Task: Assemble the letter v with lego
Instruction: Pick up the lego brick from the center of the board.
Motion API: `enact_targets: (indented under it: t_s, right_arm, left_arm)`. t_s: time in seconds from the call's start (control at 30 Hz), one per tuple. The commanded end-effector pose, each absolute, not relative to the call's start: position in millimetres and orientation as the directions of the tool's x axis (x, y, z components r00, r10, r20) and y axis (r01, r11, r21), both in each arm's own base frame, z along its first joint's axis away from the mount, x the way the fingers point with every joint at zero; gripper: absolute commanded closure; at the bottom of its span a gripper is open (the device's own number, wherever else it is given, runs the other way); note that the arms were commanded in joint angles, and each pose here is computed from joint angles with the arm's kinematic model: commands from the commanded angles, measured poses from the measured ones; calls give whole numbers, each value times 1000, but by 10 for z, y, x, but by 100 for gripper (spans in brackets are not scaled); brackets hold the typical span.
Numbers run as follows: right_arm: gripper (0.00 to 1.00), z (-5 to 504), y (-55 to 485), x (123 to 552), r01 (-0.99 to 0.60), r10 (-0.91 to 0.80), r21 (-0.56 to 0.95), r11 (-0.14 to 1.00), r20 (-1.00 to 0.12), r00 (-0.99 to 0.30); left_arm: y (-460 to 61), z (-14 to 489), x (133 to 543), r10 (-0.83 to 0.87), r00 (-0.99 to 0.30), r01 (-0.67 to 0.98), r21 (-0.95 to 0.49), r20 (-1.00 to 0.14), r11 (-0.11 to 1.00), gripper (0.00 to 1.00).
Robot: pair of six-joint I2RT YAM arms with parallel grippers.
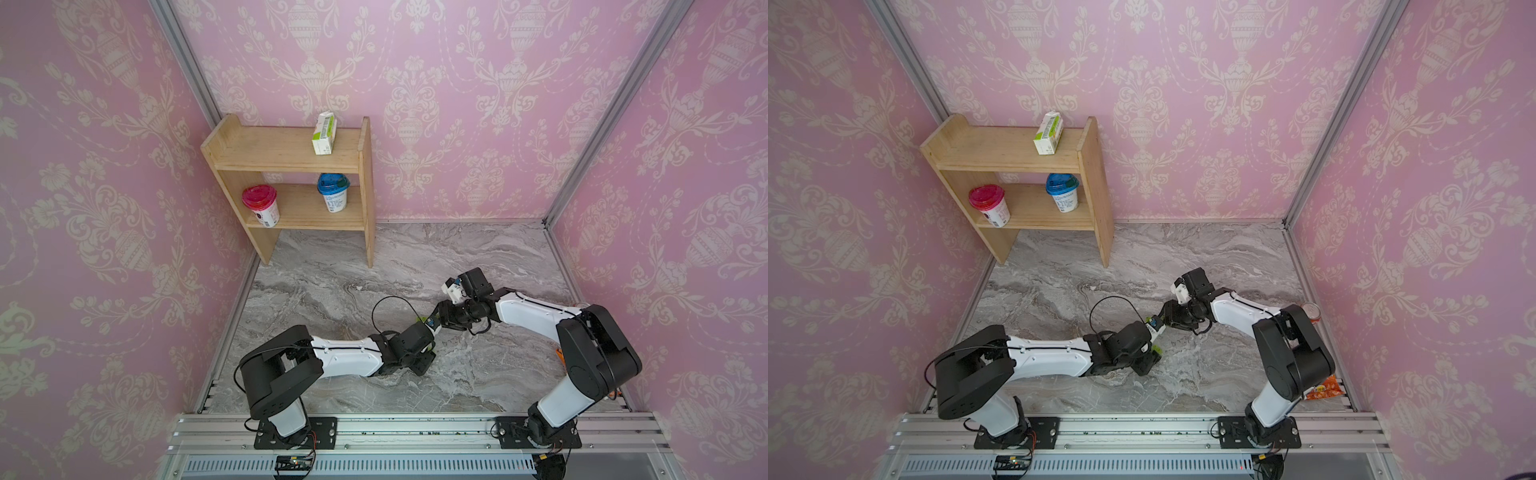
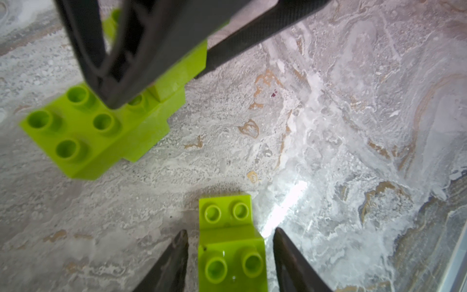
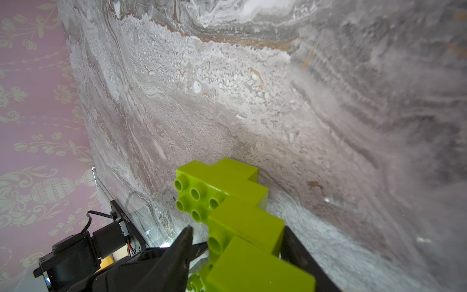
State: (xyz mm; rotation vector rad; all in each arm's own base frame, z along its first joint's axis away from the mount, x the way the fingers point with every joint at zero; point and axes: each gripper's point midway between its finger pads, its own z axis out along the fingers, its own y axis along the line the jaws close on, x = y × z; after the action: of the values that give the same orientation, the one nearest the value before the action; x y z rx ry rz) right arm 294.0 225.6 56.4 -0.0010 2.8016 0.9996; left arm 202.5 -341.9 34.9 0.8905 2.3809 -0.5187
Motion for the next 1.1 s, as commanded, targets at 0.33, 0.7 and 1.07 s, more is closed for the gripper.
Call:
enact_targets:
  t_s: [0.33, 0.7, 1.07]
  right_arm:
    - [42, 670, 2251, 2961, -92, 31, 617, 782, -186, -982]
    - [42, 659, 2249, 2957, -91, 28, 615, 783, -182, -983]
    - [43, 664, 2247, 2954, -92, 30, 616, 782, -184, -982]
  left_arm:
    - [-3400, 301, 2022, 453, -642, 671, -168, -618, 722, 50]
    - [-3376, 234, 1985, 479, -647, 679, -162, -593, 716, 51]
    - [-3375, 172, 1978, 495, -653, 679, -155, -573, 717, 51]
